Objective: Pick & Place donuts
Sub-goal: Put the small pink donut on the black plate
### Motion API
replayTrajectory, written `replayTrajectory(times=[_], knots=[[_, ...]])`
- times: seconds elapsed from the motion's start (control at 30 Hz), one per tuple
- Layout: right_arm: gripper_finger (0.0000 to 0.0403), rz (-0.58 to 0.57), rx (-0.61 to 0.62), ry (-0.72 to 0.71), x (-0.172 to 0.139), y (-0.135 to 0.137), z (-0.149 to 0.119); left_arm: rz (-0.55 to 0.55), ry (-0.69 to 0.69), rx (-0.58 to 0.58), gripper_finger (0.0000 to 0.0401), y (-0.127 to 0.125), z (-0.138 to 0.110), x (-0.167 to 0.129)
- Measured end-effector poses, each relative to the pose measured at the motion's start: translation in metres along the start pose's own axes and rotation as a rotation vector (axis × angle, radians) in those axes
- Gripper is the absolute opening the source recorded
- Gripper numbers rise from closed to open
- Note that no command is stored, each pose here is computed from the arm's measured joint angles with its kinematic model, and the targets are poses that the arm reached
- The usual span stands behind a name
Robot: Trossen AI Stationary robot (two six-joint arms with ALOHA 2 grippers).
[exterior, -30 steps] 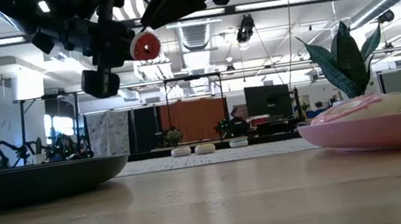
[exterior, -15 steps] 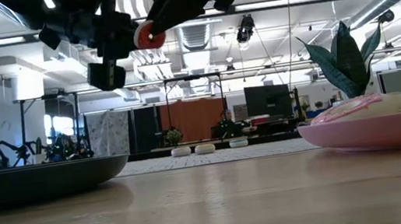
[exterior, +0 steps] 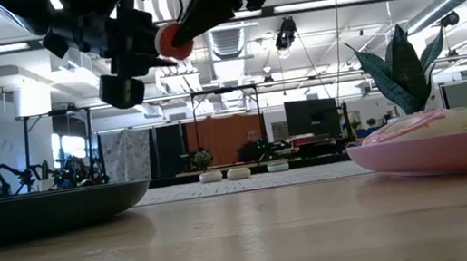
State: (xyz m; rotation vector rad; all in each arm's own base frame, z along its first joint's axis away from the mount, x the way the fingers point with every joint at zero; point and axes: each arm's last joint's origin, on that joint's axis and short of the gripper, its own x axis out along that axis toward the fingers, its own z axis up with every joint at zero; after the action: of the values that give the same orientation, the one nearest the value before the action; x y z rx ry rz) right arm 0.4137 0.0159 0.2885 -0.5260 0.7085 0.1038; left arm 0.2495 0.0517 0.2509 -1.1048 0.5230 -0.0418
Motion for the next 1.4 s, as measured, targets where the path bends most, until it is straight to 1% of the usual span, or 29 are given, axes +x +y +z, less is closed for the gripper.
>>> replayTrajectory(times=[0.1, 0.2, 0.3, 0.4, 0.47, 0.53, 0.63, 0.7, 0.77, 0.83, 0.9, 1.0, 1.1, 1.23, 1.4], knots=[[0.0029, 0.019, 0.066, -0.009, 0.000, -0.001, -0.001, 0.020, -0.017, 0.002, 0.0114, 0.001, 0.000, 0.000], [0.0020, 0.056, 0.153, -0.019, 0.000, -0.001, -0.001, 0.047, -0.004, 0.012, 0.0141, 0.002, -0.002, -0.002], [0.0020, 0.125, 0.274, 0.001, 0.001, 0.003, -0.004, 0.101, 0.004, 0.053, 0.0151, 0.002, -0.008, -0.010], [0.0020, 0.193, 0.393, 0.028, 0.002, 0.005, -0.009, 0.165, -0.035, 0.110, 0.0152, -0.005, -0.018, -0.019], [0.0020, 0.202, 0.506, 0.048, 0.005, 0.006, -0.012, 0.201, -0.089, 0.163, 0.0152, -0.014, -0.026, -0.029], [0.0020, 0.212, 0.657, 0.047, 0.010, 0.005, -0.013, 0.231, -0.164, 0.223, 0.0151, -0.025, -0.036, -0.038], [0.0020, 0.255, 0.859, 0.035, 0.028, 0.004, -0.015, 0.243, -0.285, 0.320, 0.0151, -0.045, -0.056, -0.051], [0.0020, 0.268, 0.947, 0.018, 0.045, 0.006, -0.017, 0.251, -0.372, 0.373, 0.0151, -0.057, -0.070, -0.059], [0.0020, 0.281, 1.024, 0.034, 0.063, 0.012, -0.022, 0.267, -0.441, 0.420, 0.0151, -0.066, -0.085, -0.064], [0.0020, 0.329, 1.098, 0.042, 0.078, 0.018, -0.026, 0.288, -0.487, 0.458, 0.0151, -0.072, -0.100, -0.068], [0.0020, 0.361, 1.148, 0.067, 0.092, 0.024, -0.031, 0.293, -0.521, 0.494, 0.0151, -0.077, -0.113, -0.070], [0.0020, 0.360, 1.191, 0.105, 0.108, 0.031, -0.038, 0.302, -0.556, 0.544, 0.0151, -0.083, -0.131, -0.072], [0.0020, 0.364, 1.217, 0.099, 0.118, 0.030, -0.033, 0.307, -0.585, 0.554, 0.0151, -0.086, -0.143, -0.073], [0.0020, 0.388, 1.250, 0.087, 0.134, 0.028, -0.022, 0.291, -0.594, 0.529, 0.0151, -0.087, -0.149, -0.074], [0.0020, 0.394, 1.266, 0.160, 0.161, 0.029, -0.013, 0.287, -0.593, 0.524, 0.0151, -0.087, -0.149, -0.074]])
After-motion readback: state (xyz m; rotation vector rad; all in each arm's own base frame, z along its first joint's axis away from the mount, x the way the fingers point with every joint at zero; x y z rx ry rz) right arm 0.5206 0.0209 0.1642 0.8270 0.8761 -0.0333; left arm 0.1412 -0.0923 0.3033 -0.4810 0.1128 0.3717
